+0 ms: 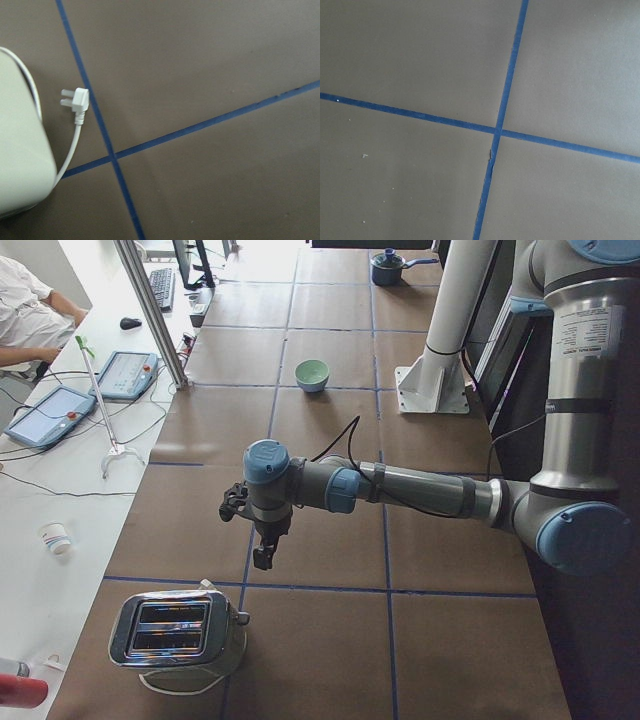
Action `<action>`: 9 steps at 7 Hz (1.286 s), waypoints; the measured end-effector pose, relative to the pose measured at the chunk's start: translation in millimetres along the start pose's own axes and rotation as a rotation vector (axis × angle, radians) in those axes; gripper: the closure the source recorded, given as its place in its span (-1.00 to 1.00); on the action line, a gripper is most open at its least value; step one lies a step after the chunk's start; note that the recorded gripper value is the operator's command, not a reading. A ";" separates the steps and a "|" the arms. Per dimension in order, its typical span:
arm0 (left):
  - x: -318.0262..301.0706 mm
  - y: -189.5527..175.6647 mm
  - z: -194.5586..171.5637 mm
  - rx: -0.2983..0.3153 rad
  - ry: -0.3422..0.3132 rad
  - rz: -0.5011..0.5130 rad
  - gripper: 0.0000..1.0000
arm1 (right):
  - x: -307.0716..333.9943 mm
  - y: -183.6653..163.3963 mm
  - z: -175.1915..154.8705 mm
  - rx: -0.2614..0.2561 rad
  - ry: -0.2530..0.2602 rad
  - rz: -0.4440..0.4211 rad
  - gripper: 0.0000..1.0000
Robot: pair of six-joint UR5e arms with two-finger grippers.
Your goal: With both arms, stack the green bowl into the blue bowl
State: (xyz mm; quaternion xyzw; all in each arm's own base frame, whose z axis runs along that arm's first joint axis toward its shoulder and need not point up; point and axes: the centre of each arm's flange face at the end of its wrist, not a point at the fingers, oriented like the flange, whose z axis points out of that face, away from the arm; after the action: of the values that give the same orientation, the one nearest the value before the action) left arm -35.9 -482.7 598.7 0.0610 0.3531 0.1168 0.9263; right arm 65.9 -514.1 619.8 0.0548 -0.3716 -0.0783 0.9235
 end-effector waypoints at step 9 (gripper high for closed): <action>-6.4 25.9 -2.4 -0.041 0.132 -0.078 -1.00 | -17.9 31.7 -5.2 -0.040 0.053 -0.066 -1.00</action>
State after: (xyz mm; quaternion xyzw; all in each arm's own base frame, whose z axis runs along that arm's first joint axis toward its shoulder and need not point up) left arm -46.6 -459.2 606.1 0.0206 0.4130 0.0916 0.9059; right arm 60.0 -479.4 609.0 0.0508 -0.3432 -0.1147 0.9308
